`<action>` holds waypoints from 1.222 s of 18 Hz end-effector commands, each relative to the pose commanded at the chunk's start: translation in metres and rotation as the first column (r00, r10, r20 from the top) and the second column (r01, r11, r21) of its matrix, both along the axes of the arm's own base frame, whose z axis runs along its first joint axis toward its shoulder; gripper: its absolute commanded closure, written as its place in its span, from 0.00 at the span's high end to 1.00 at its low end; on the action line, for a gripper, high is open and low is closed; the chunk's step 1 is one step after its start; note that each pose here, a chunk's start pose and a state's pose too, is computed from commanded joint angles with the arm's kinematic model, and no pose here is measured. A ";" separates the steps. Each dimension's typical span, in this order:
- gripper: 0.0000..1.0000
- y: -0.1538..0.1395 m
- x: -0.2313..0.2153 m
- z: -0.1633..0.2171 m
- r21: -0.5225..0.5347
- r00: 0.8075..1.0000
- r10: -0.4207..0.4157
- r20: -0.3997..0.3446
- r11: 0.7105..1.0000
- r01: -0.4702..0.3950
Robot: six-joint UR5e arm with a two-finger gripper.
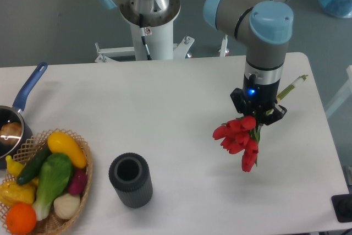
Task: Insert the flowers into the vase
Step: 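Carry the red tulip bunch in the gripper toward the black vase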
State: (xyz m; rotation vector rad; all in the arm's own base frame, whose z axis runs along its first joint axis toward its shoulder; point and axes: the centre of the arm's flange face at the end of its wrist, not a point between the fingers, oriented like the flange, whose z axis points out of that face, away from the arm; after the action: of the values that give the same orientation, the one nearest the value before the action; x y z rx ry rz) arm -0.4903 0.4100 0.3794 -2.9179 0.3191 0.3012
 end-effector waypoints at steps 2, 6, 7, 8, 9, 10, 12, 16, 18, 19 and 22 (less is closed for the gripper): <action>0.00 0.000 0.001 0.003 0.009 1.000 -0.002 -0.001 1.000 0.002; 0.00 0.006 0.010 0.018 0.094 1.000 -0.023 0.018 0.995 0.022; 0.00 0.003 0.008 0.021 0.120 0.999 -0.023 0.027 0.993 0.020; 0.00 0.002 0.011 0.028 0.145 0.999 -0.023 0.026 0.989 0.019; 0.00 0.005 0.014 0.034 0.184 0.999 -0.032 0.034 0.983 0.025; 0.00 0.008 0.018 0.042 0.237 0.998 -0.048 0.045 0.971 0.036; 0.00 0.010 0.022 0.055 0.354 0.994 -0.035 0.105 0.935 -0.004; 0.00 0.023 0.038 0.085 0.554 0.974 -0.044 0.220 0.828 -0.088; 0.00 0.031 0.046 0.096 0.639 0.952 -0.097 0.289 0.761 -0.116; 0.00 0.036 0.052 0.101 0.678 0.938 -0.139 0.317 0.725 -0.122; 0.00 0.046 0.066 0.114 0.736 0.894 -0.203 0.401 0.651 -0.183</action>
State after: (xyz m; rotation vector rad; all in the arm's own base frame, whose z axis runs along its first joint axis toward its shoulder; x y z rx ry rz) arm -0.4244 0.4560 0.4935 -2.0335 0.0858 -0.2237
